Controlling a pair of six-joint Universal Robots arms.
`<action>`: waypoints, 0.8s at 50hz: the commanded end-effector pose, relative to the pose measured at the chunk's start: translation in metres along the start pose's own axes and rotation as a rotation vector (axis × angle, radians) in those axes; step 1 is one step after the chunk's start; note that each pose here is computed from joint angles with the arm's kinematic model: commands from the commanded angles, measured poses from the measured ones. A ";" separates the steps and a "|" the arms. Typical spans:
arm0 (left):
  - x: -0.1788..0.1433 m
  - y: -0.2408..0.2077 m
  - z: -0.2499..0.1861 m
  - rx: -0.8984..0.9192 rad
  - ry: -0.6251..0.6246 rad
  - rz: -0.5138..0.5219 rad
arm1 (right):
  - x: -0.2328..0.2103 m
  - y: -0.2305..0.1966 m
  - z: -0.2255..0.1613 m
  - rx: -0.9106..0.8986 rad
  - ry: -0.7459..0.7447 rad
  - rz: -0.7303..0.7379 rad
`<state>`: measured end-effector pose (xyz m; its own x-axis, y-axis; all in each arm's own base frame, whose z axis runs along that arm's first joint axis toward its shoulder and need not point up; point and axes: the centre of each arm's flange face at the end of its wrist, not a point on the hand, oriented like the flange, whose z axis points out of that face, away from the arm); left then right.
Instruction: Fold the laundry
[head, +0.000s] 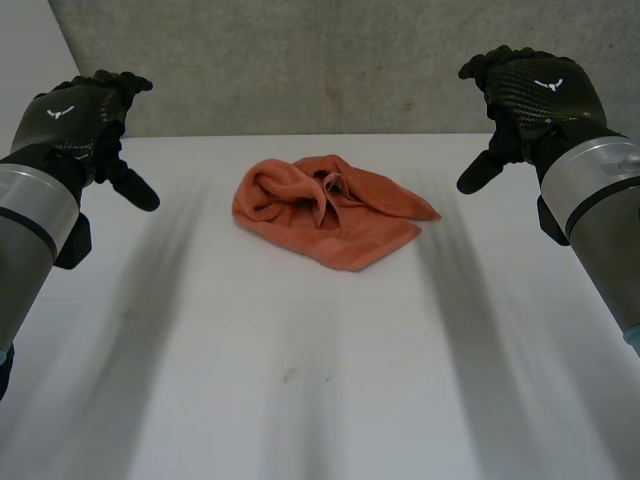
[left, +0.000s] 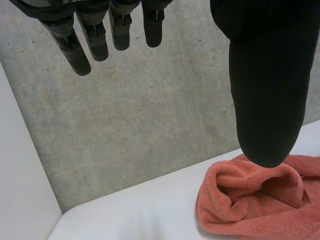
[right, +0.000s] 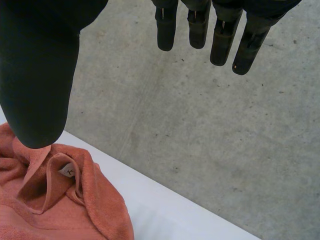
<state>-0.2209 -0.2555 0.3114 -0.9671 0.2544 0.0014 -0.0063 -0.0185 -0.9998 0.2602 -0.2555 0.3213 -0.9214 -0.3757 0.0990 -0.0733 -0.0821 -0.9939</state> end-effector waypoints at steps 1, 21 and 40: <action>-0.001 0.000 0.001 -0.004 -0.003 0.002 | -0.001 0.000 0.000 -0.004 -0.001 -0.003; -0.001 0.000 0.001 -0.004 -0.003 0.003 | -0.002 0.002 0.000 -0.002 0.001 -0.003; 0.001 0.000 0.003 0.008 0.007 -0.002 | -0.006 0.008 0.004 0.007 -0.023 -0.060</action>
<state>-0.2225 -0.2577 0.3116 -0.9654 0.2609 0.0029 -0.0095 -0.0240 -0.9997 0.2626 -0.2557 0.3187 -0.9205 -0.3764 0.1052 -0.0733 -0.0981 -0.9925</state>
